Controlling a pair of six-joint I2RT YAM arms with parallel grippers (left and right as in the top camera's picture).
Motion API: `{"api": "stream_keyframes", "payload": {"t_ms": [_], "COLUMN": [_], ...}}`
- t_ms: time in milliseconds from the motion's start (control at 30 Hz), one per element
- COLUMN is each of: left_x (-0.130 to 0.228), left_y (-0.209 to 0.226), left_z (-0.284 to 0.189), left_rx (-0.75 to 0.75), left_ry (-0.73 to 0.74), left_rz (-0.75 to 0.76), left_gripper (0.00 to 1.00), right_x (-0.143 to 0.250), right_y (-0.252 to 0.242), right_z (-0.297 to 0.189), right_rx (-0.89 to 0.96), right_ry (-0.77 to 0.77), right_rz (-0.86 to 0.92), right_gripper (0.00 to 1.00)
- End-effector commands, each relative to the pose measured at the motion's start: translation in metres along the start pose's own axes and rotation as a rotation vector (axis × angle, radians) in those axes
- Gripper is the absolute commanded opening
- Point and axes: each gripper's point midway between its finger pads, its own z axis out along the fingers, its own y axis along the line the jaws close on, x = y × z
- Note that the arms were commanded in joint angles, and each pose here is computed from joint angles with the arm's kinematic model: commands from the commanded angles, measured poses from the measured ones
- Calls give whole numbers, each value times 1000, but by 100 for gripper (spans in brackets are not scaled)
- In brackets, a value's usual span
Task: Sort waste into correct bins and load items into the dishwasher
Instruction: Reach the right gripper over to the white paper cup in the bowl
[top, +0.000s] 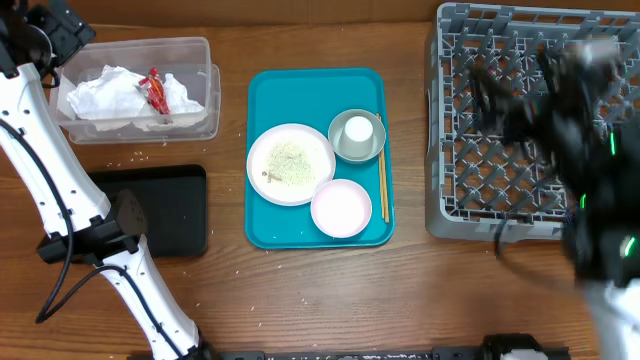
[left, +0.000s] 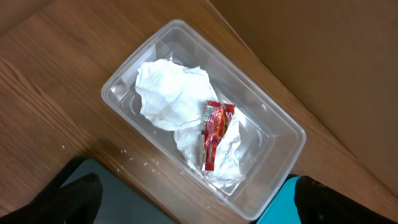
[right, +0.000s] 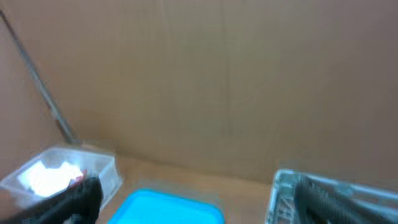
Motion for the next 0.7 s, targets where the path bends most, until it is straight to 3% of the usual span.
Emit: {"api": "stream_keyframes", "payload": {"t_ms": [0,167,367,667], "left_x": [-1,-1,-1,-1], "left_y": [3,3,3,3], "left_z": [-2,-2,-2,-2], "left_rx": [-11,-10,-11,-11], "left_ry": [-6,-6,-6,-6], "left_rz": [19,19,19,19], "left_gripper": [100,100,100,100], "right_x": [-19,10,46,110], "right_y": [27,56,84,88], "right_z": [36,68,97,144], "right_rx": [-115,-201,-339,-361], "right_ry": [171,447,559,703], "right_rz": [-42,-17,38,72], "right_gripper": [100,100,100,100]}}
